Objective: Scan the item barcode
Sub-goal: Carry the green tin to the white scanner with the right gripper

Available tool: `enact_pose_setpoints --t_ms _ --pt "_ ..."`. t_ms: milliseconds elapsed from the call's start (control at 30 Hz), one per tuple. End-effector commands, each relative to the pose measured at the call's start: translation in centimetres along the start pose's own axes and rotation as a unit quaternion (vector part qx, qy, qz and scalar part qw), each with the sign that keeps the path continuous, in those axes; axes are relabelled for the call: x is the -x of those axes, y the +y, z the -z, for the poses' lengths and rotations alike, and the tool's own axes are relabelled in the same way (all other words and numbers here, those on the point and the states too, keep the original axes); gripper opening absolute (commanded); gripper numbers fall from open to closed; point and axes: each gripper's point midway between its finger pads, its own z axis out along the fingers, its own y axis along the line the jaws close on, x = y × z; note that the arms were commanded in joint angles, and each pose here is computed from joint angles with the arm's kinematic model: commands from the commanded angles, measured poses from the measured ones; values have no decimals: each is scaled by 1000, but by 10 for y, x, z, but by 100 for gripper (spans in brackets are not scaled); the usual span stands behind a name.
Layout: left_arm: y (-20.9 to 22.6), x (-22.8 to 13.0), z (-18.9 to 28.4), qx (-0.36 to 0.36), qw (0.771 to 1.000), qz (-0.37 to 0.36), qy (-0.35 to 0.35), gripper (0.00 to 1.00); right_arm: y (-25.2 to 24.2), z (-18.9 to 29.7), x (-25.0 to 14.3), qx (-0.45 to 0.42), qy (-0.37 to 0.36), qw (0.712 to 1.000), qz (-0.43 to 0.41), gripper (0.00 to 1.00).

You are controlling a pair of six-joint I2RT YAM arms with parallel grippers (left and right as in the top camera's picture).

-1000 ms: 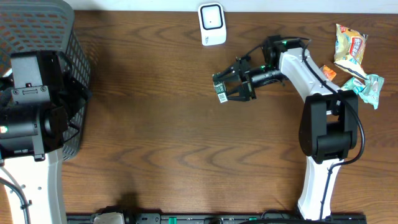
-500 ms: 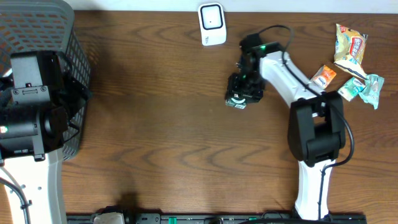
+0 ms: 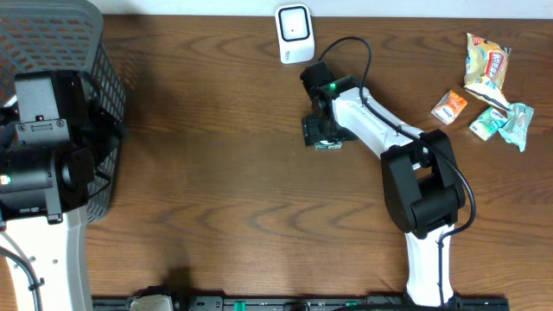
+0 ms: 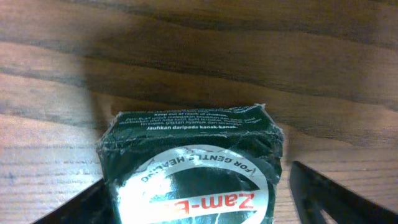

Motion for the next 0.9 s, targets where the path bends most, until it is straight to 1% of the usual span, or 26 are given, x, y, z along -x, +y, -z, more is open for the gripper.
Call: enact_pose_setpoints --t_ms 0,67,100,133,167,200,367,467,567,667,767,867 --pt "3 0 -2 8 1000 7 0 98 -3 -8 -7 -5 10 1000 3 87" --pt "3 0 -2 8 1000 7 0 97 4 -8 -6 14 10 1000 3 89" --pt "3 0 -2 8 1000 7 0 98 8 -8 -5 25 9 1000 2 87" --pt "3 0 -2 8 1000 7 0 98 9 -8 -5 28 10 1000 2 80" --pt "3 0 -2 8 1000 7 0 98 10 -7 -5 28 10 1000 2 72" --pt "3 0 -2 8 1000 7 0 98 9 -8 -6 28 11 1000 -2 68" --pt "3 0 -2 8 1000 7 0 97 8 -12 -13 24 21 999 -9 66" --pt "3 0 -2 8 1000 7 0 97 7 -15 -16 23 24 999 -8 61" --pt "3 0 -2 8 1000 7 0 98 8 -14 -10 27 13 1000 -10 61" --pt "3 0 -2 8 1000 7 0 98 10 -3 13 38 -20 999 -18 61" --pt "3 0 -2 8 1000 7 0 97 11 23 51 55 -72 996 -27 60" --pt "3 0 -2 8 1000 7 0 98 15 52 92 72 -139 988 -13 58"
